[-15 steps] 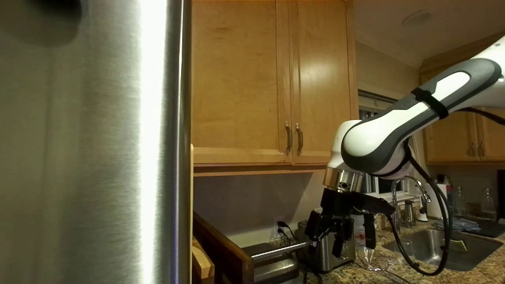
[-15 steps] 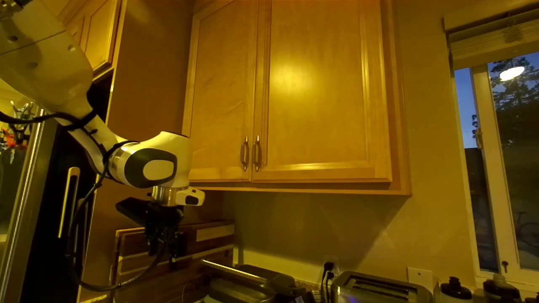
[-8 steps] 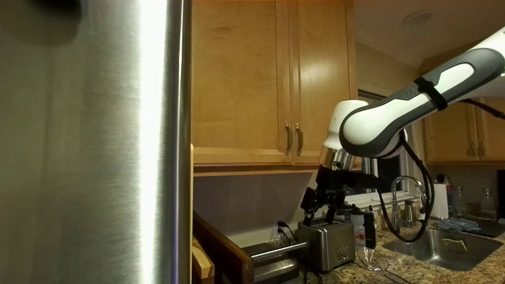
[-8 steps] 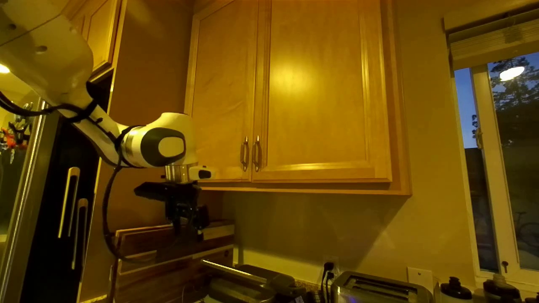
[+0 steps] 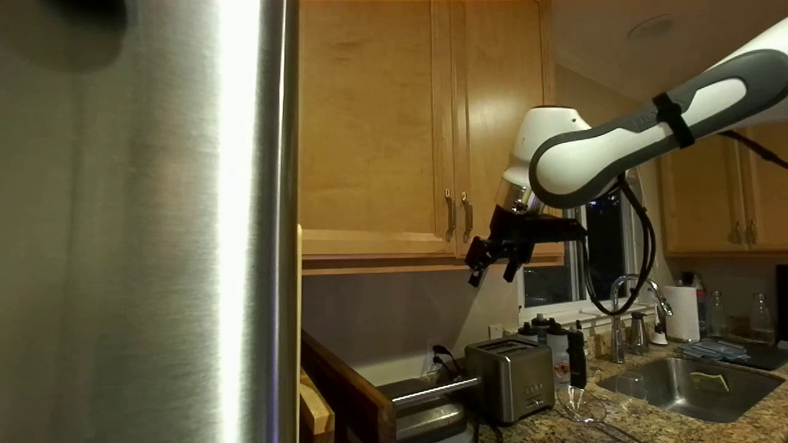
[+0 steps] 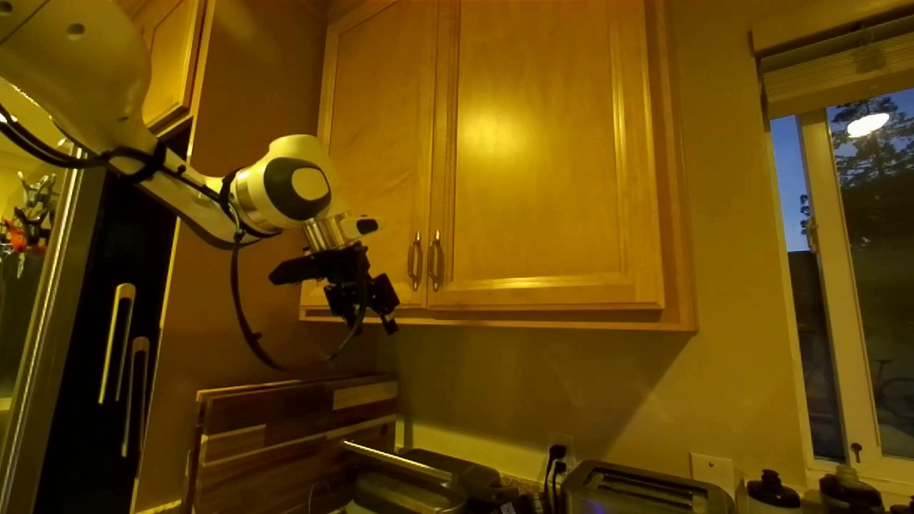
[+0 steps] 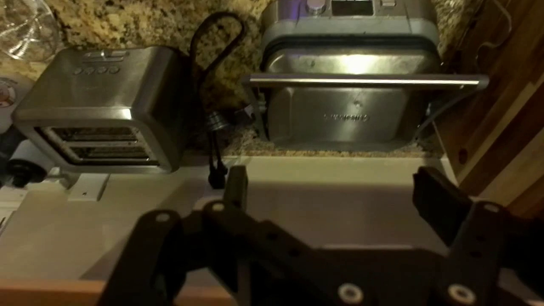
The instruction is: Put one of the wooden objects in the upper cabinet
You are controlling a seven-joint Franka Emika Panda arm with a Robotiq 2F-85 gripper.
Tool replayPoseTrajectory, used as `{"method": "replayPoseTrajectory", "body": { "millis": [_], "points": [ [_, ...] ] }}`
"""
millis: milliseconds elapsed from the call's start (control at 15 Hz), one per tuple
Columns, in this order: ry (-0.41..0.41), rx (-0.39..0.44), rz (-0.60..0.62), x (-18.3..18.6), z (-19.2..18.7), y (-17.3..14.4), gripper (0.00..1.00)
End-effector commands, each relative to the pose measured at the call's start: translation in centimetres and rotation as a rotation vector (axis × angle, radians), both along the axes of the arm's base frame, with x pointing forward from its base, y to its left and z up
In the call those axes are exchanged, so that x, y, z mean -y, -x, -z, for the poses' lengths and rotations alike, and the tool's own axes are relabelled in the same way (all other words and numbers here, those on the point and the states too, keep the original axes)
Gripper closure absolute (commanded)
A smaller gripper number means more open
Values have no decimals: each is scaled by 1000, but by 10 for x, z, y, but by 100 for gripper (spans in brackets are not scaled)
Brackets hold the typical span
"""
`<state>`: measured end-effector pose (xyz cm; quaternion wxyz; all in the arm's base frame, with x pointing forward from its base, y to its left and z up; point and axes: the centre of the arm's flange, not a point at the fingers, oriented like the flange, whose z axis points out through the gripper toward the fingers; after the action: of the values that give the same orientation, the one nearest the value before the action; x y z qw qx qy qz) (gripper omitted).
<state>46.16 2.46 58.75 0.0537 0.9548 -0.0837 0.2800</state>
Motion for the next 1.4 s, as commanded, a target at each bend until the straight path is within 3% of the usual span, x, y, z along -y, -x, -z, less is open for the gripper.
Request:
{"method": "replayPoseTrajectory", "body": {
  "millis": [0,533,1067,1333],
  "points": [
    [54,83,88,6,-35,-7,0],
    [33,92,71,4,-40,-6,0],
    [41,262,132,34,-104,-11,0],
    [14,329,156,50,-117,-22,0]
  ]
}}
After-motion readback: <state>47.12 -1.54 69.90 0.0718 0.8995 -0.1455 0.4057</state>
